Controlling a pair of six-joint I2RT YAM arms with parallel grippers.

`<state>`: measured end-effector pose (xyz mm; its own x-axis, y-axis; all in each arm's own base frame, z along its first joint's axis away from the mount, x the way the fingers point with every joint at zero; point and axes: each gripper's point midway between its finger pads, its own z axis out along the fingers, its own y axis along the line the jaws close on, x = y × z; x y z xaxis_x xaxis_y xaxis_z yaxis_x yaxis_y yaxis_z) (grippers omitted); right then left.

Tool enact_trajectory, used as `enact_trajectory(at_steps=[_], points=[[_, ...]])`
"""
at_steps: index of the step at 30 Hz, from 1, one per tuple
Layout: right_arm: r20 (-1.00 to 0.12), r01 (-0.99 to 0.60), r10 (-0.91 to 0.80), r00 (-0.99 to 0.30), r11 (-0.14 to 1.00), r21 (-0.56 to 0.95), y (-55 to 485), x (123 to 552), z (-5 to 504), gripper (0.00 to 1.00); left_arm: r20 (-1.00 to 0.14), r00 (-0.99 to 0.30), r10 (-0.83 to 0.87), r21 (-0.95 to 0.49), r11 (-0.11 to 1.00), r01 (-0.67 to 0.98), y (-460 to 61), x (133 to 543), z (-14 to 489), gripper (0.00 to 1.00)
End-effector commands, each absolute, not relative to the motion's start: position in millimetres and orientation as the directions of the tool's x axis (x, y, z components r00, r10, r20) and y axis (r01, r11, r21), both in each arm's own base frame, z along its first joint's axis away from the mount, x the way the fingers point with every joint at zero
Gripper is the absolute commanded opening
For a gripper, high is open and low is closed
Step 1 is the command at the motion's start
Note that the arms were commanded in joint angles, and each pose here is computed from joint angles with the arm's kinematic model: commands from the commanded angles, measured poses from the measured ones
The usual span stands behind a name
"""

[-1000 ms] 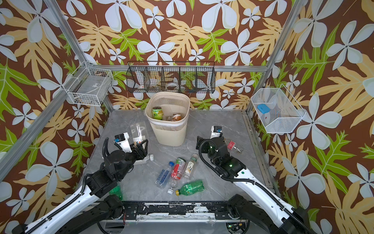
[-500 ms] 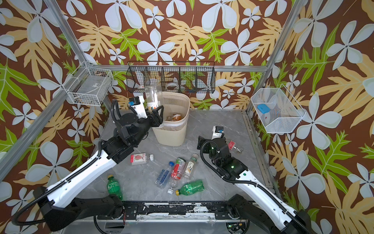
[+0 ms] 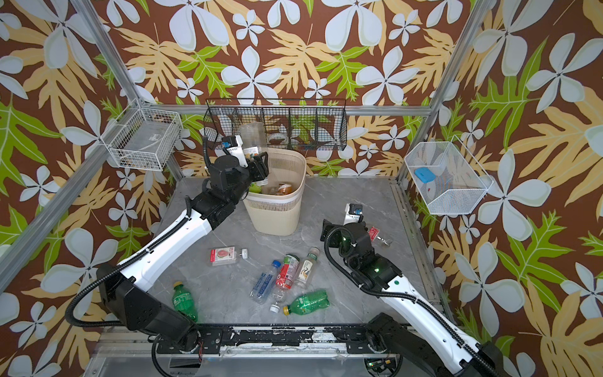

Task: Throw the plastic bottles in the bin
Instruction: Throw the plastic bottle into the trash bin, then pick up the plastic bottle from the center of the table.

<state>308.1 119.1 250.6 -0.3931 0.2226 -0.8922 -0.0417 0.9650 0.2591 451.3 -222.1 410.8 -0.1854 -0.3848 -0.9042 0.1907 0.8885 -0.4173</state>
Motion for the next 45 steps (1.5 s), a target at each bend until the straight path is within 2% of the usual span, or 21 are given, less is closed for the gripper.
enact_trajectory(at_steps=[1,5,7,12,17,20,26,29,36,39,45], points=[[-0.9,-0.036,0.216,-0.379,0.968,0.247,117,310,255,1.0,-0.895,-0.21,-0.394,-0.433,0.882,0.185,-222,457,404,0.54],[-0.9,-0.039,0.216,-0.378,0.968,0.249,118,311,257,1.0,-0.884,-0.254,-0.393,-0.439,0.885,0.157,-222,461,391,0.9],[-0.9,-0.038,0.216,-0.377,0.968,0.248,118,311,257,1.0,-0.884,-0.252,-0.394,-0.435,0.89,0.135,-216,461,390,0.99],[-0.9,-0.039,0.215,-0.378,0.968,0.247,118,311,258,1.0,-0.887,-0.207,-0.414,-0.445,0.885,0.137,-202,447,408,1.0],[-0.898,-0.044,0.213,-0.385,0.968,0.248,120,312,256,1.0,-0.891,-0.157,-0.427,-0.451,0.873,0.185,-183,410,412,1.0],[-0.895,-0.046,0.212,-0.393,0.967,0.249,121,313,253,1.0,-0.887,-0.172,-0.429,-0.457,0.87,0.187,-168,380,381,1.0],[-0.879,-0.056,0.216,-0.424,0.963,0.264,127,314,242,0.99,-0.825,-0.308,-0.473,-0.526,0.843,0.115,-138,321,260,1.0],[-0.87,-0.055,0.219,-0.441,0.961,0.27,130,316,237,1.0,-0.782,-0.363,-0.507,-0.572,0.815,0.093,-131,300,222,1.0],[-0.821,-0.051,0.249,-0.514,0.947,0.318,139,313,218,0.98,-0.762,-0.362,-0.536,-0.595,0.801,0.066,-119,285,204,1.0],[-0.775,-0.042,0.266,-0.574,0.935,0.352,147,307,204,0.94,-0.766,-0.367,-0.528,-0.585,0.809,0.057,-119,286,202,1.0],[-0.682,-0.022,0.254,-0.686,0.93,0.368,169,281,165,0.92,-0.765,-0.377,-0.522,-0.573,0.819,0.031,-116,287,195,1.0]])
